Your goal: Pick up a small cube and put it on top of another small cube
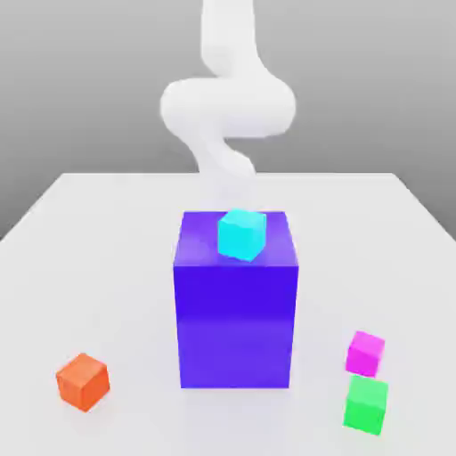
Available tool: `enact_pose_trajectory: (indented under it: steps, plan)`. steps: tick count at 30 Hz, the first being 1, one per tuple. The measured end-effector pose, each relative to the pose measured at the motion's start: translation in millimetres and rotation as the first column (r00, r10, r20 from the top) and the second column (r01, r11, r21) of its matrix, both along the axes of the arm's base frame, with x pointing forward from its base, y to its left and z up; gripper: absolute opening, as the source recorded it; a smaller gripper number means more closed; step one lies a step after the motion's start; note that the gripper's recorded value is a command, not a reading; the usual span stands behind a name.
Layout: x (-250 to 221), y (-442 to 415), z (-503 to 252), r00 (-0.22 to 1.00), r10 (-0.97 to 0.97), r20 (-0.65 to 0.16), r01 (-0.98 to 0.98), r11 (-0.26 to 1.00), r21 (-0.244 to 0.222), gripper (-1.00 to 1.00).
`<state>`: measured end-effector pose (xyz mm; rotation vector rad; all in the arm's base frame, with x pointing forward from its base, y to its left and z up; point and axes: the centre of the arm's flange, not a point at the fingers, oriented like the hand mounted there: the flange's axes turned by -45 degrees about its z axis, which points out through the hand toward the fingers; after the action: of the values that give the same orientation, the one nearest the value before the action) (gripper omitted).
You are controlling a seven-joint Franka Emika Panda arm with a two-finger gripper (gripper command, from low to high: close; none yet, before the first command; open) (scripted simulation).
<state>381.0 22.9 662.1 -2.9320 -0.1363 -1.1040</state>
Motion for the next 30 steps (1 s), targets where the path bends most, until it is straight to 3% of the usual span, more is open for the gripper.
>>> enact_pose_trajectory:
  steps: [5, 11, 16, 21, 27, 28, 30]
  plan:
    - [46.3, 55.9, -110.4, 0.967, 0.194, -0.167, -0.207, 0.976, -0.067, 0.0]
    - [52.4, 122.2, -244.8, 0.847, 0.393, -0.357, -0.454, 0.885, -0.102, 0.0]
    - [21.5, 166.4, -353.3, 0.689, 0.52, -0.505, -0.643, 0.76, -0.094, 0.0]
    - [-38.6, 197.4, -451.4, 0.479, 0.606, -0.635, -0.808, 0.587, -0.05, 0.0]
    - [-48.6, 197.0, -519.6, 0.441, 0.611, -0.657, -0.827, 0.56, -0.035, 0.0]
    - [-49.3, 196.6, -529.6, 0.441, 0.61, -0.658, -0.828, 0.56, -0.035, -1.0]
    - [-49.3, 196.6, -529.6, 0.441, 0.61, -0.658, -0.828, 0.56, -0.035, -1.0]
